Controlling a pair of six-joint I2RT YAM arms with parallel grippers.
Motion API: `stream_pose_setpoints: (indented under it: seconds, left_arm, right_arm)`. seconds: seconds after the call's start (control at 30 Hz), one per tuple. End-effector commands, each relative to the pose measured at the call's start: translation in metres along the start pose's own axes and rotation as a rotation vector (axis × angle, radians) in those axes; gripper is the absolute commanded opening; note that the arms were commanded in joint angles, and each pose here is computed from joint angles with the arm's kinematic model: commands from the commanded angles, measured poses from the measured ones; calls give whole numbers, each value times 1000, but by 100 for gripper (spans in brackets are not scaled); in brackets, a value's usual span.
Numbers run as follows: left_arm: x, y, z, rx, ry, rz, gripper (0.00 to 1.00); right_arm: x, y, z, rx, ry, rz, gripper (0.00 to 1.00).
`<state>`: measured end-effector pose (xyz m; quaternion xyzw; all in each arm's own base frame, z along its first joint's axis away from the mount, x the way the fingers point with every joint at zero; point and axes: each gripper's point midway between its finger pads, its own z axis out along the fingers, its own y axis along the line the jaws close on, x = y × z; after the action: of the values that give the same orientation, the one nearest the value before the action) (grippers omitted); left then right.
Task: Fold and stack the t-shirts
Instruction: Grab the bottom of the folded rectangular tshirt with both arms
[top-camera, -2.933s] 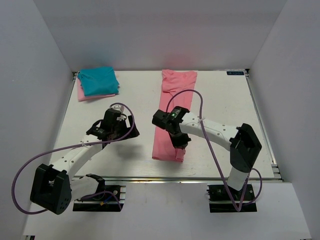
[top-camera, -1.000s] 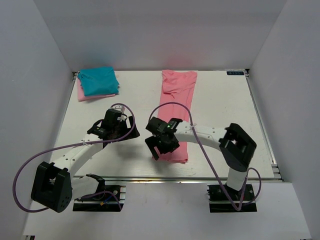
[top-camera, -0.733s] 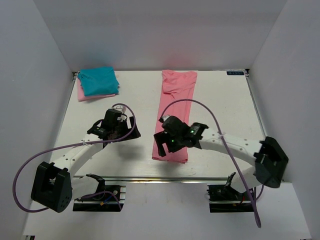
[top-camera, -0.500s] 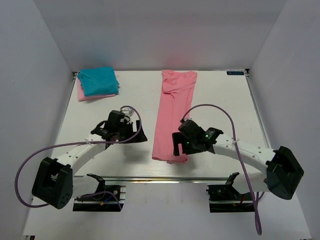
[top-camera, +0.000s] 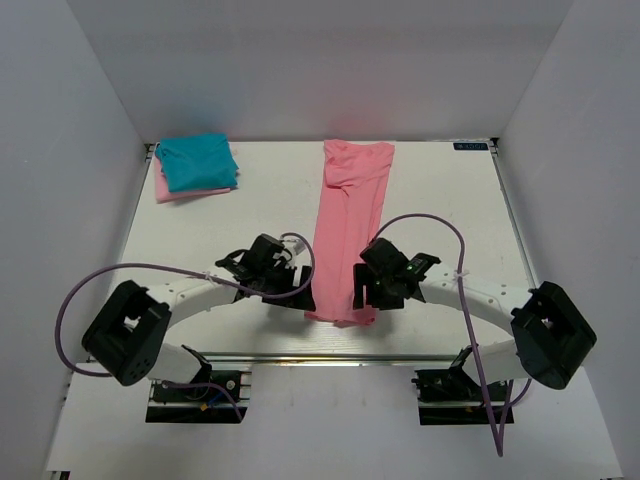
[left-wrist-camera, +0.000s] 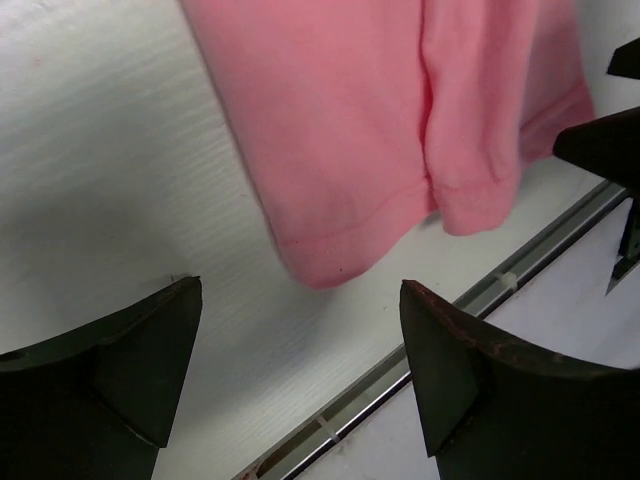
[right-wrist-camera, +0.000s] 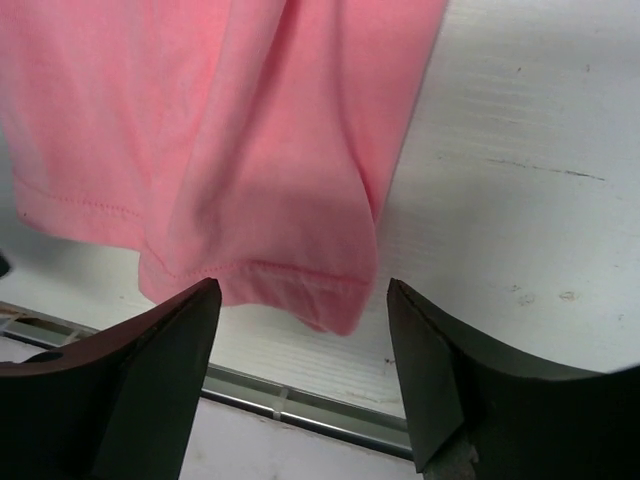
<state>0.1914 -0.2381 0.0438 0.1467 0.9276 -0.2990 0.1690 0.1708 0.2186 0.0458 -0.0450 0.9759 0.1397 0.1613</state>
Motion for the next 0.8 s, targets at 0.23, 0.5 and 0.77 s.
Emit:
stream_pose_setpoints:
  seconds: [0.23, 0.5, 0.77]
  left_arm:
    - [7, 6, 29, -92, 59, 30, 57]
    - [28, 3, 34, -95, 113, 21, 0]
    - [32, 13, 22, -158, 85, -22, 0]
  right_arm:
    - [12, -10, 17, -16, 53, 56, 55]
    - [27, -22, 15, -28, 53, 128, 0]
    - [55, -28, 9, -146, 47, 263, 0]
